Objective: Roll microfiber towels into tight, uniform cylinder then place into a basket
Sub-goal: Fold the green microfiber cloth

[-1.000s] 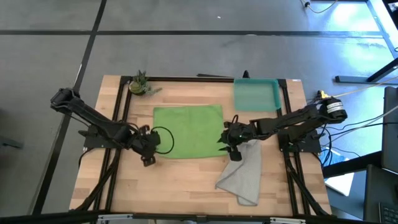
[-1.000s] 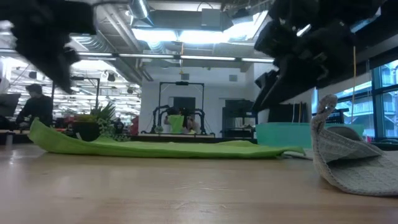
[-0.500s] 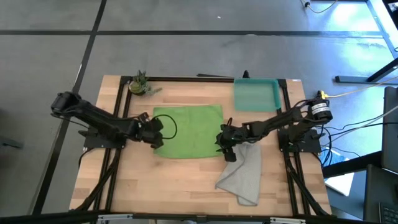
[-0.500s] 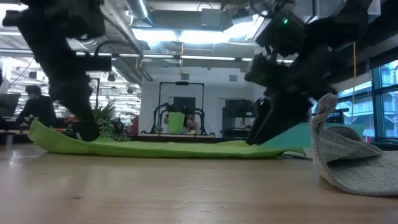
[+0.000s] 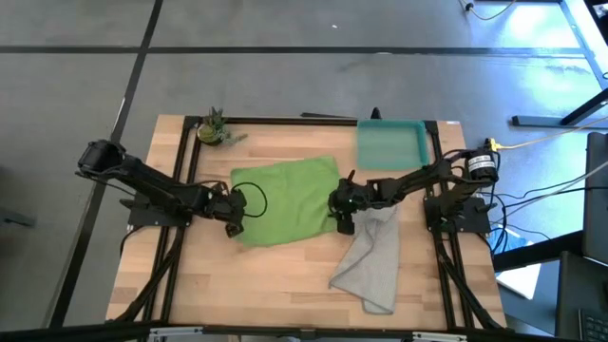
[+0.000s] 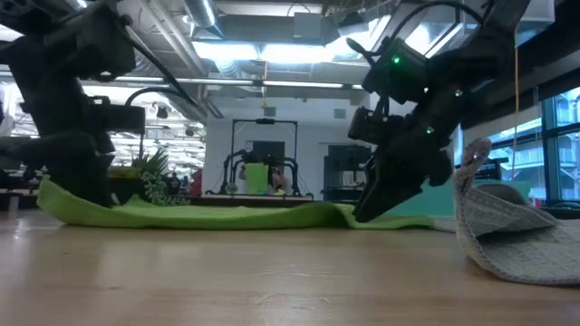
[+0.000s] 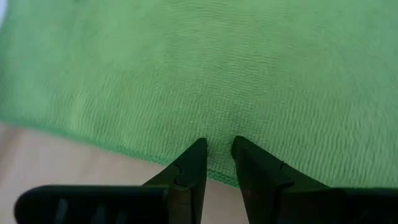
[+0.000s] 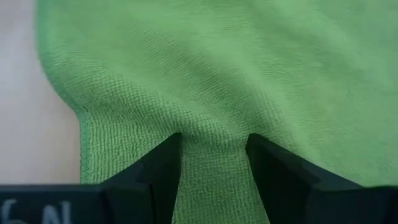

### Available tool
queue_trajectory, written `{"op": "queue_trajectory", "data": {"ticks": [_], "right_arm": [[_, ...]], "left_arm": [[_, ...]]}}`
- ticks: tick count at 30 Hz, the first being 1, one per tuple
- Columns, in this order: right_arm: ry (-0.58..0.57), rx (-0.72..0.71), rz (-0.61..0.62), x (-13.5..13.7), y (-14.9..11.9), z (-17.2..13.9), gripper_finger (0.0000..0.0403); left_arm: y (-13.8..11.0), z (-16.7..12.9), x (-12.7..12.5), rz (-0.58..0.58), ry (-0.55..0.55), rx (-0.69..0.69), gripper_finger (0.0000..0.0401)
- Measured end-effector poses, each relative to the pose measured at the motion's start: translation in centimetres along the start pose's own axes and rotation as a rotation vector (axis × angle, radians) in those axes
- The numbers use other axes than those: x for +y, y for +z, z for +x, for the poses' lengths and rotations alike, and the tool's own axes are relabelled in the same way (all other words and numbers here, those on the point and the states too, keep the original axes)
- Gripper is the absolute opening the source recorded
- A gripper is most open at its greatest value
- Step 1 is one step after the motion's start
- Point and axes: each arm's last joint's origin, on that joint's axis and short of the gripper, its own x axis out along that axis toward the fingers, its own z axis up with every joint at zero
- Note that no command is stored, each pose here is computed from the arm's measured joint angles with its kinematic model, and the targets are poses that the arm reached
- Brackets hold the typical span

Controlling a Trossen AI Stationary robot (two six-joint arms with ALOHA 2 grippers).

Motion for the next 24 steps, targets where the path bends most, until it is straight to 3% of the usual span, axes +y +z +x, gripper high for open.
{"op": "queue_trajectory", "data": {"ticks": [7, 13, 20, 24], "right_arm": [[-0.140, -0.011, 0.038, -2.5, 0.1, 0.0, 0.0188], [-0.177, -0.018, -0.028, -3.8, 0.1, -0.1, 0.0188], [-0.171, -0.101, -0.091, -3.3, 2.7, -2.1, 0.0188], [-0.013, -0.192, -0.129, -1.7, 4.0, -2.7, 0.0188]], "left_arm": [[-0.2, -0.5, -2.0, 0.020, -0.195, -0.011, 0.0081], [-0.3, -1.0, -3.4, 0.030, -0.292, -0.062, 0.0081], [1.7, -3.9, -3.6, 0.067, -0.187, -0.163, 0.0081], [2.4, -5.1, -2.9, 0.099, -0.002, -0.223, 0.0081]]}}
